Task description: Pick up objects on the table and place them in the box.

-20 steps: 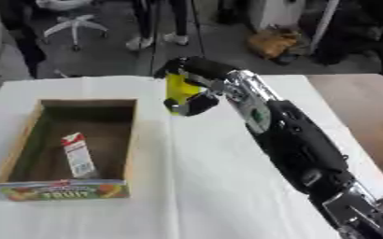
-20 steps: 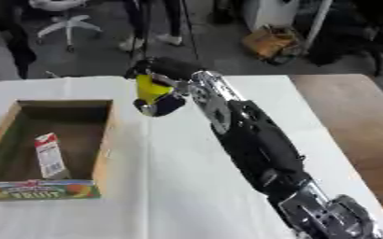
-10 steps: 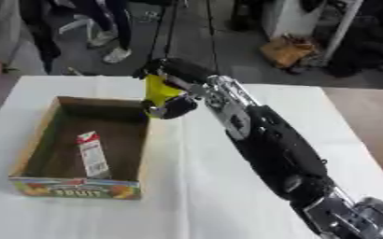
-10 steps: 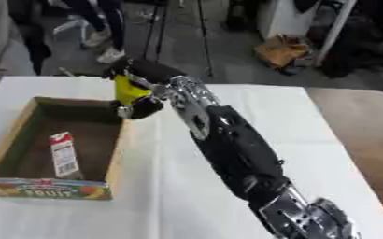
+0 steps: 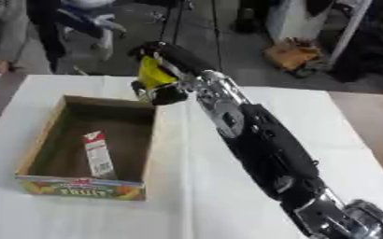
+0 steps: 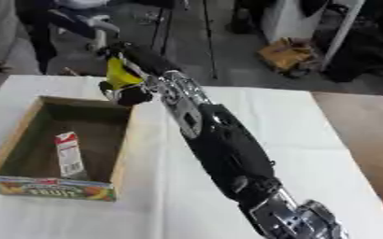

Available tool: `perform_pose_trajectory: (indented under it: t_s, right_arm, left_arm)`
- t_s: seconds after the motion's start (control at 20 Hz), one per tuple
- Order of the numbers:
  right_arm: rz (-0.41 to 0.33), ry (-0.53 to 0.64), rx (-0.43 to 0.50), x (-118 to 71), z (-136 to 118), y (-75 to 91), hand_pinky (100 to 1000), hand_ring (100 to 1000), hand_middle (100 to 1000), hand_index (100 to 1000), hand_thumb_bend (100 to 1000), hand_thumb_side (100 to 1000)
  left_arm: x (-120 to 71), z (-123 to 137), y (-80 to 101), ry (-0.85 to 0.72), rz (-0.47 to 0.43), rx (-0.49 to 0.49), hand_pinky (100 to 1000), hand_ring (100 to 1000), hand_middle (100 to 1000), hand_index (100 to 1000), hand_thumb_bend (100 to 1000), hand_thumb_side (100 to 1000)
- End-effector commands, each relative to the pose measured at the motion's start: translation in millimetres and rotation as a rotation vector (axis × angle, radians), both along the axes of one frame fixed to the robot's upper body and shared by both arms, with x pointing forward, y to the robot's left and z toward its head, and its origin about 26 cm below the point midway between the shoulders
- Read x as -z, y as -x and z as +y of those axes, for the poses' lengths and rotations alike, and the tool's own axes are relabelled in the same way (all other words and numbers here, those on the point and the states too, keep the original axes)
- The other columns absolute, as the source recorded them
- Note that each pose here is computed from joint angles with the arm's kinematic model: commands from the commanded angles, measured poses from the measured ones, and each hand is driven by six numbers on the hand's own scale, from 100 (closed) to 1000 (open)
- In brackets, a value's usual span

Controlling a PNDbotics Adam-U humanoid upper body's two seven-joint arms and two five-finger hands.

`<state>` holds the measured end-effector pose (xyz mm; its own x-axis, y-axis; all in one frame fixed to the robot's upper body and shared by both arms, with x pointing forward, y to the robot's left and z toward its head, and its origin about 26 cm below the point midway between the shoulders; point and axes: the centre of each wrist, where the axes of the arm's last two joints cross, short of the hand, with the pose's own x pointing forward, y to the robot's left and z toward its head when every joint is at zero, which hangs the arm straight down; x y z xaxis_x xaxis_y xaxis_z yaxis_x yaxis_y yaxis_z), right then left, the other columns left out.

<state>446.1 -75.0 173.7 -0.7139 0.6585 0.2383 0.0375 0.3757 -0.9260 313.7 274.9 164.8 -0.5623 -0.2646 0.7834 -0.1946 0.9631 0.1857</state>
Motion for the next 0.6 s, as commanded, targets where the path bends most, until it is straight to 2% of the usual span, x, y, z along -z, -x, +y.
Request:
perform_pose_trajectory:
  t_s: [0.05, 0.2, 0.25, 0.3, 0.6]
  right_arm:
    - [-0.007, 0.021, -0.034, 11.4, 14, 3.6, 122, 355, 789, 939, 100, 401]
    - [0.059, 0.064, -0.081, 39.9, 18, 7.3, 121, 354, 790, 945, 100, 402]
    - [0.075, 0.075, -0.095, 46.3, 17, 8.0, 123, 356, 795, 951, 100, 373]
    - [0.090, 0.088, -0.112, 51.8, 15, 9.0, 123, 356, 795, 951, 100, 398]
    - [0.131, 0.128, -0.203, 63.2, 12, 12.1, 119, 354, 797, 955, 100, 389]
  left_arm:
    - [-11.5, -3, 1.2, -0.002, -0.047, 0.007, 626, 829, 679, 776, 411, 978]
    - [-11.8, -3, 1.3, -0.001, -0.050, 0.008, 626, 829, 679, 776, 411, 978]
    - [-11.9, -4, 1.2, -0.002, -0.051, 0.008, 626, 829, 679, 776, 412, 976]
    - [-12.1, -4, 1.2, -0.002, -0.052, 0.009, 626, 829, 679, 776, 411, 978]
    - [-11.9, -4, 1.1, -0.005, -0.050, 0.010, 625, 829, 679, 776, 411, 978]
